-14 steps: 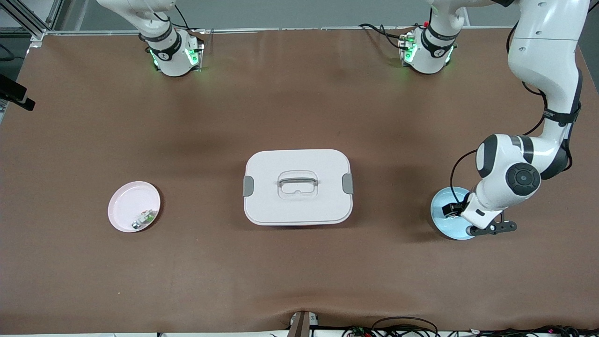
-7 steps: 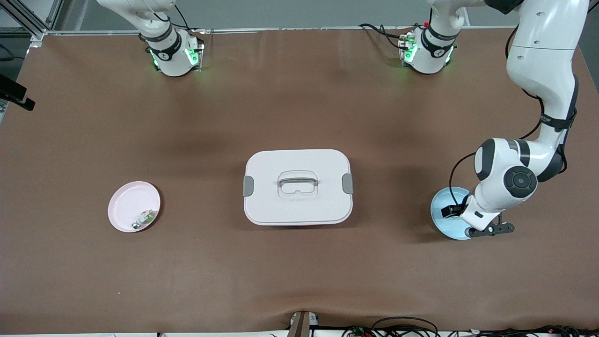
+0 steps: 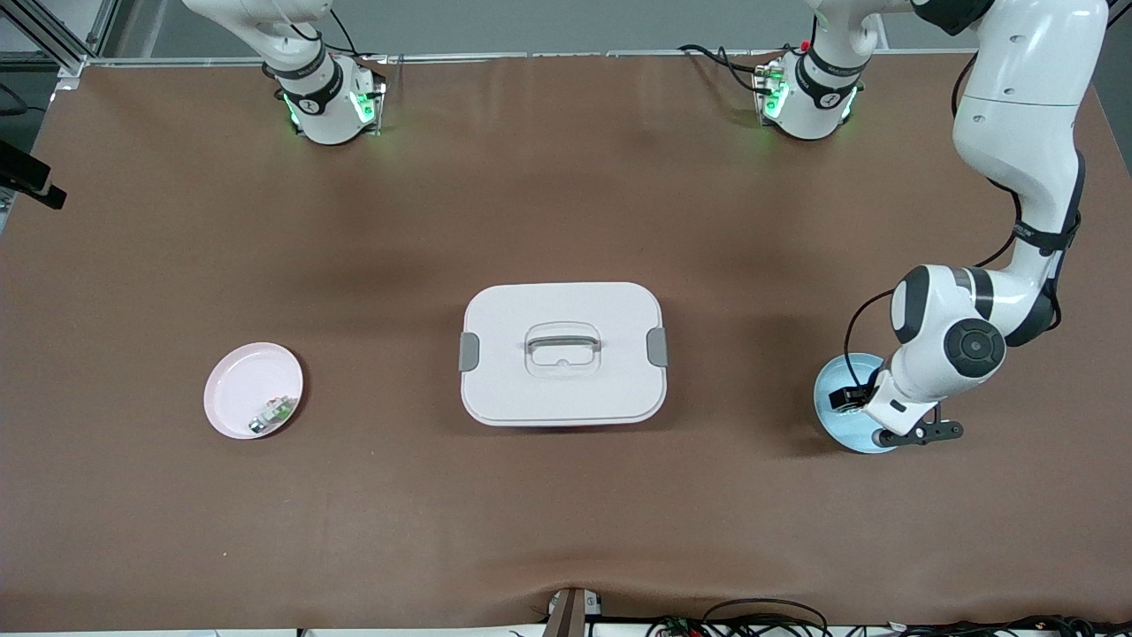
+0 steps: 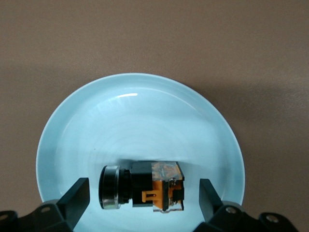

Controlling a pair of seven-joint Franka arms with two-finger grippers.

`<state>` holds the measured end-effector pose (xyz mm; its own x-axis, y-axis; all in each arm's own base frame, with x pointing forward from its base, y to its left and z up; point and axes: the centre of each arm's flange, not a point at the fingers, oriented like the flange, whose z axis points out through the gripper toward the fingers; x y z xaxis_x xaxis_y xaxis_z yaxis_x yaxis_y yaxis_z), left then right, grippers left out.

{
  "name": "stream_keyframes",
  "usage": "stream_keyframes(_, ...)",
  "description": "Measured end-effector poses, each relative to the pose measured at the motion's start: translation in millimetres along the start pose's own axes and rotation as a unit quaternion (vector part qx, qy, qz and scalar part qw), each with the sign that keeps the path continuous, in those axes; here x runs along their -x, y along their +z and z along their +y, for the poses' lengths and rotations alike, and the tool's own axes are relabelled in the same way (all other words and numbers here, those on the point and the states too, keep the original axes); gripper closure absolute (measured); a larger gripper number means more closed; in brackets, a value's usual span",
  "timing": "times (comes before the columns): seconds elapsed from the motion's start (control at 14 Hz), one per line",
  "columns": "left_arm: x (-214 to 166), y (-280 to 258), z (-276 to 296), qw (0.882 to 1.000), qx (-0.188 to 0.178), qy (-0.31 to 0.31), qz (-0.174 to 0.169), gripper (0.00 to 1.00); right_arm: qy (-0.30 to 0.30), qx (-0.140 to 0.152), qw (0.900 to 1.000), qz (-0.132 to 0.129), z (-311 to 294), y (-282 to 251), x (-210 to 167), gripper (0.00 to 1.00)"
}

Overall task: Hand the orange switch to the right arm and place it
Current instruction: 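Close the left gripper on the black-orange switch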

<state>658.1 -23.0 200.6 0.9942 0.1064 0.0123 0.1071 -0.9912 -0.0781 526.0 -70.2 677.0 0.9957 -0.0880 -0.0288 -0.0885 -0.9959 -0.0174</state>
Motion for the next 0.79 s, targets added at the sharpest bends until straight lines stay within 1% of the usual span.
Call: stream_keyframes(0.79,1,16,-4,1.0,0.003,-0.003,-0.002,0.0,0.0,0.0,1.0,0.0,0,0,0,0.0)
